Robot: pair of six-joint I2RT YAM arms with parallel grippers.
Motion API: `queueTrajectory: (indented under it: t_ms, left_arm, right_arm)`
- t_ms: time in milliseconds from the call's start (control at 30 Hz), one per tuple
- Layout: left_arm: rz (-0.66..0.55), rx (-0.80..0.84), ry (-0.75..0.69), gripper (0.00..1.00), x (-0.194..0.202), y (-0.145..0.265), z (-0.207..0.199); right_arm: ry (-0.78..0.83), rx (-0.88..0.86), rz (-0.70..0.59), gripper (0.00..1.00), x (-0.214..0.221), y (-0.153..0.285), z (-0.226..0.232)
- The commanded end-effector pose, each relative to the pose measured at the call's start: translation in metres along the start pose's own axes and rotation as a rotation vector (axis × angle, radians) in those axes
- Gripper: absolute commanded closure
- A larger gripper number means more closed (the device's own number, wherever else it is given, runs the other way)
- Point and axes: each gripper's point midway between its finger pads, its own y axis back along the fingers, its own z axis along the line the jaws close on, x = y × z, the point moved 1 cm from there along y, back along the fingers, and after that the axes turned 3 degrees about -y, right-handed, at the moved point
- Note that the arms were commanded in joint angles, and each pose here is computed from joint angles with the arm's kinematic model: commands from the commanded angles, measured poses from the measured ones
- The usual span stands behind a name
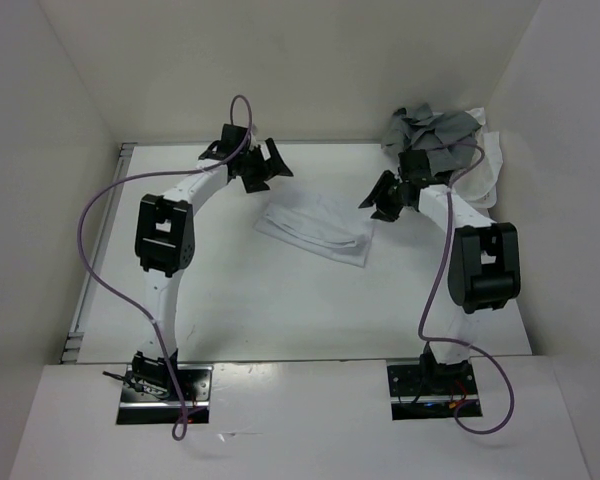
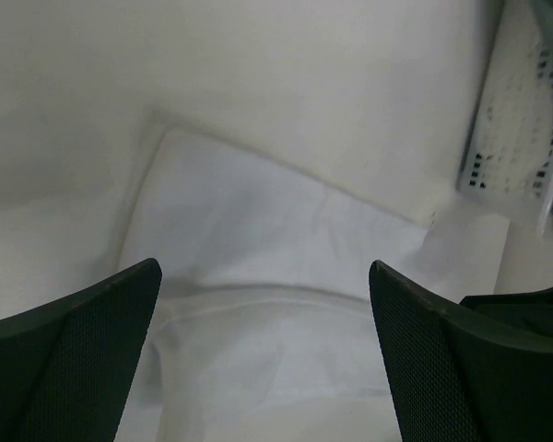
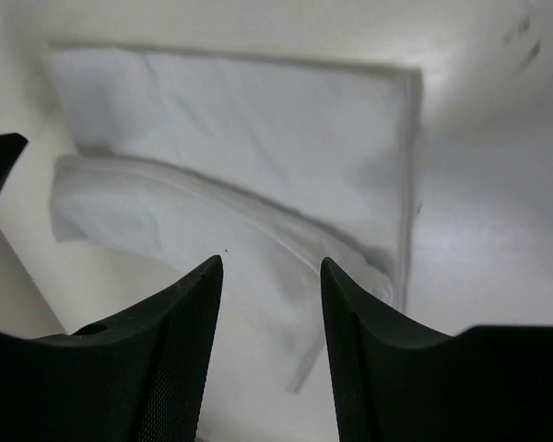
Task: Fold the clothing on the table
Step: Fold the skirt
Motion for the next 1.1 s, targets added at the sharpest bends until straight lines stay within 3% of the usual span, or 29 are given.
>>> queueTrajectory:
  t_ms: [0,67,133,200,233,267,300,367,433,467,500,600,633,667,833,933,1067]
  left_arm:
    - [-0.137,0.066,-0.049,0.0,-0.043,-0.002,-0.038]
    - [-0.148,0.078,-0.047,0.0,-0.048,-0.003,-0.042]
    - [-0.15,0.071,-0.039,0.0,-0.054,-0.001,-0.04]
    - [-0.163,0.078,-0.068,0.0,-0.058,0.007,-0.047]
    - [-0.183,0.09,-0.097,0.0,-0.064,0.018,-0.056]
    - [-0.175,0.085,-0.093,0.0,-0.061,0.023,-0.056]
    - [-0.158,0.07,-0.1,0.0,-0.055,0.026,-0.053]
    - [-0.188,0.066,-0.14,0.0,-0.06,0.055,-0.06]
    - [-0.211,0.021,-0.18,0.07,-0.052,0.081,-0.052]
    - [-0.212,0.006,-0.198,0.14,-0.047,0.088,-0.049]
    - [-0.195,-0.006,-0.205,0.36,-0.038,0.094,-0.046]
    - [-0.124,-0.05,-0.206,0.71,0.001,0.108,-0.026]
    - [-0.115,-0.055,-0.202,0.92,0.008,0.117,-0.026]
    - [-0.08,-0.102,-0.205,0.99,0.024,0.116,-0.008]
    - [-0.007,-0.266,-0.252,1.0,0.07,0.119,0.022]
    - [0.075,-0.33,-0.254,1.0,0.091,0.1,0.042]
    - [0.097,-0.342,-0.247,1.0,0.091,0.077,0.052]
  right_arm:
    - [0.086,-0.095,-0.236,0.48,-0.067,0.01,0.043]
    - [0.158,-0.116,-0.284,0.48,-0.082,0.019,0.055]
    - [0.2,-0.075,-0.259,0.54,-0.075,0.026,0.06]
    - [0.273,-0.053,-0.271,0.66,-0.076,0.044,0.075]
    - [0.299,-0.032,-0.252,0.76,-0.062,0.048,0.077]
    - [0.317,-0.025,-0.251,0.93,-0.052,0.056,0.075]
    - [0.331,-0.019,-0.236,0.98,-0.044,0.058,0.072]
    - [0.365,0.029,-0.159,1.0,-0.016,0.056,0.054]
    - [0.403,0.062,-0.091,1.0,0.012,0.055,0.039]
    - [0.407,0.09,-0.065,1.0,0.023,0.055,0.03]
    - [0.427,0.103,-0.057,1.0,0.03,0.059,0.027]
    - [0.482,0.154,-0.025,1.0,0.06,0.059,0.016]
    - [0.493,0.18,0.003,1.0,0.07,0.056,0.007]
    - [0.509,0.168,0.015,1.0,0.082,0.057,0.011]
    - [0.561,0.217,0.085,1.0,0.124,0.052,-0.003]
    - [0.565,0.261,0.101,1.0,0.134,0.044,-0.013]
    - [0.551,0.303,0.071,1.0,0.128,0.03,-0.018]
